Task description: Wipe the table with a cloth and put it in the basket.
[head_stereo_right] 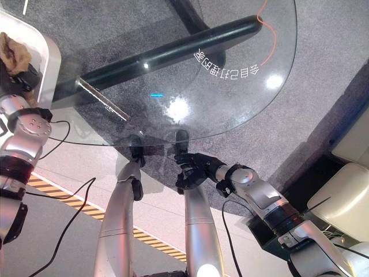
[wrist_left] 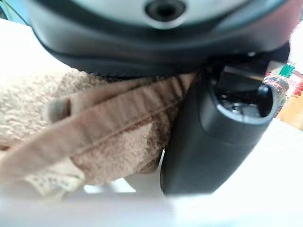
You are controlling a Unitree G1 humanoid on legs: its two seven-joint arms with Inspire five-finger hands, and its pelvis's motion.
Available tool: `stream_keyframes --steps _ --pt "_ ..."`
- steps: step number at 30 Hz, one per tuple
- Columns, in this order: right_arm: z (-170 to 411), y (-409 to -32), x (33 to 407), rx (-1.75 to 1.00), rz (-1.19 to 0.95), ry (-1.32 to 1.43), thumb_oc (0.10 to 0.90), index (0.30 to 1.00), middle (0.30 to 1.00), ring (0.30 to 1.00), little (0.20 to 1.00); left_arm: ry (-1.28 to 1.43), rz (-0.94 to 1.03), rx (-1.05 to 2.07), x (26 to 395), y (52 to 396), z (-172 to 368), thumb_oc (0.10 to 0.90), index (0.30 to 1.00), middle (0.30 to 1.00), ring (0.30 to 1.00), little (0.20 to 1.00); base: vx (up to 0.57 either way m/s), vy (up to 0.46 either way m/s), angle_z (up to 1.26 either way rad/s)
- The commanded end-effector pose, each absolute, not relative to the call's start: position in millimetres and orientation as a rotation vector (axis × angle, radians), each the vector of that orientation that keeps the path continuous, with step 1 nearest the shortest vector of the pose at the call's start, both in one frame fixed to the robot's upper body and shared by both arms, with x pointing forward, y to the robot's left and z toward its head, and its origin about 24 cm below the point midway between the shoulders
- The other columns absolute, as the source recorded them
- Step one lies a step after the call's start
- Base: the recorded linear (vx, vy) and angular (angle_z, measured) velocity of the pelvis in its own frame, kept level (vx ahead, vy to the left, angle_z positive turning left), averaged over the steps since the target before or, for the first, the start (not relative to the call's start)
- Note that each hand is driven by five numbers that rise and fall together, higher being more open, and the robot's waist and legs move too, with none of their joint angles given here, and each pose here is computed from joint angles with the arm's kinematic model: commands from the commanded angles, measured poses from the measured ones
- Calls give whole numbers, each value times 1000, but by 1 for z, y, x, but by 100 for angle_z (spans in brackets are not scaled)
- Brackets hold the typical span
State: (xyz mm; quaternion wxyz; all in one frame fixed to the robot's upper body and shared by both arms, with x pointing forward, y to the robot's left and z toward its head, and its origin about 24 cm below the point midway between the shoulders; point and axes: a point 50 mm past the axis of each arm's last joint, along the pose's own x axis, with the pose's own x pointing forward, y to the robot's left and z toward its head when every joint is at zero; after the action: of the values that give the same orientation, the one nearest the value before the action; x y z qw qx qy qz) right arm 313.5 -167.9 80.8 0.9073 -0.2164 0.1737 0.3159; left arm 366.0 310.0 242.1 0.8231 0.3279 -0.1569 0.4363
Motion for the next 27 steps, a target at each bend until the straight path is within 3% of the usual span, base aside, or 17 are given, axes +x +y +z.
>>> stream_keyframes --steps 1,27 --pt "65 -157 297 -387 734 392 800 900 900 900 900 -267 1036 643 352 342 240 800 900 900 900 900 0 0 0" --pt "49 -148 279 -342 694 372 800 900 900 900 900 -463 978 451 336 340 254 800 900 900 900 900 -12 -27 3"
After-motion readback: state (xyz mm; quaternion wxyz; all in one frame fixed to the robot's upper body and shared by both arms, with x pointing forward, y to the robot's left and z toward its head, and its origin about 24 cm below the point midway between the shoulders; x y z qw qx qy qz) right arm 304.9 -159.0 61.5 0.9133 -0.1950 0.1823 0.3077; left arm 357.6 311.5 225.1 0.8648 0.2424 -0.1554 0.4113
